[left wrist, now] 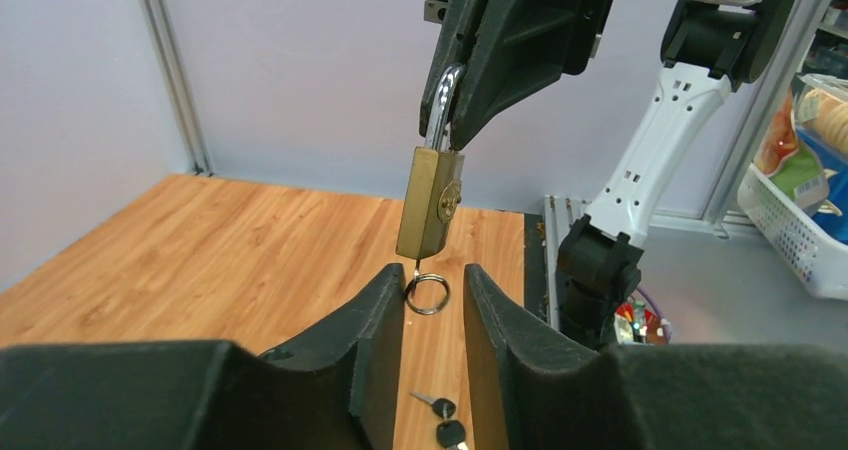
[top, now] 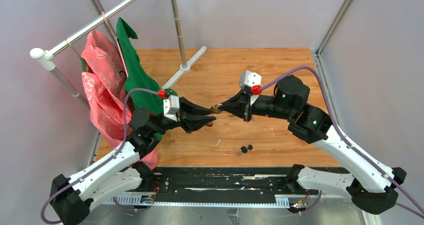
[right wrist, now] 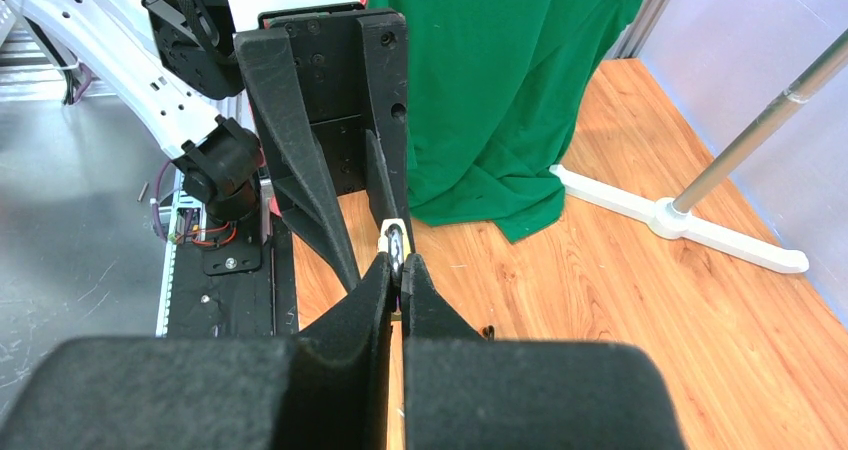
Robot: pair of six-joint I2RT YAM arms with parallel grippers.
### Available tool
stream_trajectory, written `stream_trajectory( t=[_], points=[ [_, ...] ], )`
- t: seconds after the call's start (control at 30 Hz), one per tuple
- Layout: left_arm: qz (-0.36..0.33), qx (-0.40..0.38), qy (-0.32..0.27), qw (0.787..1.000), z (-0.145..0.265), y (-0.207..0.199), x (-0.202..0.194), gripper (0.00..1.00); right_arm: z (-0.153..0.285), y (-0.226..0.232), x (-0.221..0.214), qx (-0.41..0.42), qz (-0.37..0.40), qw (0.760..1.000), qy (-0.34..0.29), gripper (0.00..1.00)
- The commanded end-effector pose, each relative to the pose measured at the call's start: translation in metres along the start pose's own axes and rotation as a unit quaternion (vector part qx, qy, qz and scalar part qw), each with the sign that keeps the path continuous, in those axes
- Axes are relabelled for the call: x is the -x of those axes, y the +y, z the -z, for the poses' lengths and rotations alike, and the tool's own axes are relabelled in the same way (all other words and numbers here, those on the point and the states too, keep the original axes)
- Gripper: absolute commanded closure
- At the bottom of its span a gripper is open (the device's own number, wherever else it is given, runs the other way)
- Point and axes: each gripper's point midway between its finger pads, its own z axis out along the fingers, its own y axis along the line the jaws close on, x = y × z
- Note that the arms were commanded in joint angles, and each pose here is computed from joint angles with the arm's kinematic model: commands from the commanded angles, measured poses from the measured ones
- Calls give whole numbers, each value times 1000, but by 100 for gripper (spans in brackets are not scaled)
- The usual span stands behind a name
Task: Lock with the key
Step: Lock the lock, then place the key at the center of the board.
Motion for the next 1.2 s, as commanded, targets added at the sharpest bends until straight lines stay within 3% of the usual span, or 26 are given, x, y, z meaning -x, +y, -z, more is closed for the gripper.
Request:
stream_trajectory(
  t=[0.0,0.13,0.23,0.43,0.57,0.77,1.03,1.1,1.17],
  points=[
    [-2,-7,-22,1000,-4,-2,16,70,3,0,10,1,15,1000,-22,100],
    [2,-6,-22,1000,-5,-3,16,84,2,1,13,5,16,1000,-25,100],
    [0,-5,-27,1000,-6,-3,18,100,0,2,13,14,13,1000,-25,100],
    [9,11,-18,1000,-4,2,13,100,0,2,10,12,12,1000,-21,100],
    [24,85,63,994,9,31,-42,100,12,-4,26,-17,32,998,-41,100],
    [3,106,161,981,35,40,-108,100,43,-23,55,-103,65,990,-76,100],
    [2,98,207,973,54,35,-147,100,58,-40,51,-164,70,982,-62,100],
    [39,143,233,961,64,44,-166,100,55,-53,28,-195,52,979,-30,100],
    [129,211,267,931,81,49,-195,100,48,-68,-2,-229,28,973,15,100]
  ],
)
